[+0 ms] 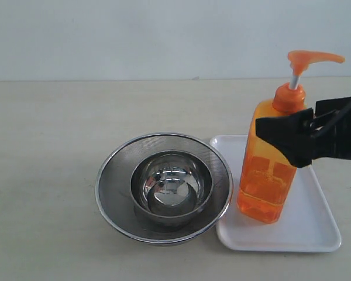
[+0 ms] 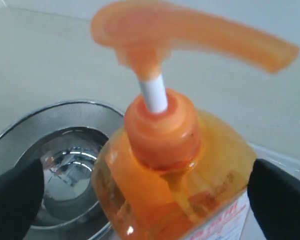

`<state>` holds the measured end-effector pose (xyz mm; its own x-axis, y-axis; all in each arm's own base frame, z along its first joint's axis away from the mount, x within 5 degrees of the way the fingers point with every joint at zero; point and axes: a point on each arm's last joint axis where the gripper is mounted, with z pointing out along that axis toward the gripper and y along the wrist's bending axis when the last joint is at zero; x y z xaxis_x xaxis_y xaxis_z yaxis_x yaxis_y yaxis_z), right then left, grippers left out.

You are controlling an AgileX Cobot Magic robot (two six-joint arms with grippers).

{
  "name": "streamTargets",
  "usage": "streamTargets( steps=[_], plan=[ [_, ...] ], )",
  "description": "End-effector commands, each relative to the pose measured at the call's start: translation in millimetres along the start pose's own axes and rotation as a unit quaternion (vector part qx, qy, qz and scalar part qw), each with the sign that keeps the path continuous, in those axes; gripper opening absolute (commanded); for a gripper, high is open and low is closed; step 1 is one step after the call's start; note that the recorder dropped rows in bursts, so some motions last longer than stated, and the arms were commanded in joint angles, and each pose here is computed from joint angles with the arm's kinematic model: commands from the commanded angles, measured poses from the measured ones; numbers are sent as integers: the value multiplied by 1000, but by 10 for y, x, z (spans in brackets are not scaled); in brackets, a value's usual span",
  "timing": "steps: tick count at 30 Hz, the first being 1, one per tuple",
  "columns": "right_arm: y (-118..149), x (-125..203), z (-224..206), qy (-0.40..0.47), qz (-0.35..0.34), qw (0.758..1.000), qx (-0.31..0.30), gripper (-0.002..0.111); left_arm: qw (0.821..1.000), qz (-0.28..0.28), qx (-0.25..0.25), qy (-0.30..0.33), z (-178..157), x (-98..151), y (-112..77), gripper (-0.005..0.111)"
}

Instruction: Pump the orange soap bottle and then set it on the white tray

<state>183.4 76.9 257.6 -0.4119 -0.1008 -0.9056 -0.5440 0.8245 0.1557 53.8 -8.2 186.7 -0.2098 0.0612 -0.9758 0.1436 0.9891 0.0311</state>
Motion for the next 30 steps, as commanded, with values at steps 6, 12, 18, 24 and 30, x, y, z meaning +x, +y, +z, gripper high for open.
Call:
streamTargets(
  steps=[6, 12, 18, 24, 30],
  plan=[
    [43, 170, -14, 30, -2, 999, -22, 104, 1000, -1, -3, 0, 1, 11, 3, 5],
    [16, 176, -14, 31, 8, 999, -7, 104, 1000, -1, -3, 0, 1, 11, 3, 5],
    [-34, 283, -14, 36, 33, 999, 22, 104, 1000, -1, -3, 0, 1, 11, 3, 5],
    [22, 289, -11, 15, 54, 998, -9, 104, 1000, -1, -3, 0, 1, 11, 3, 5],
    [30, 355, -13, 20, 51, 998, -12, 104, 1000, -1, -3, 0, 1, 11, 3, 5]
  ],
)
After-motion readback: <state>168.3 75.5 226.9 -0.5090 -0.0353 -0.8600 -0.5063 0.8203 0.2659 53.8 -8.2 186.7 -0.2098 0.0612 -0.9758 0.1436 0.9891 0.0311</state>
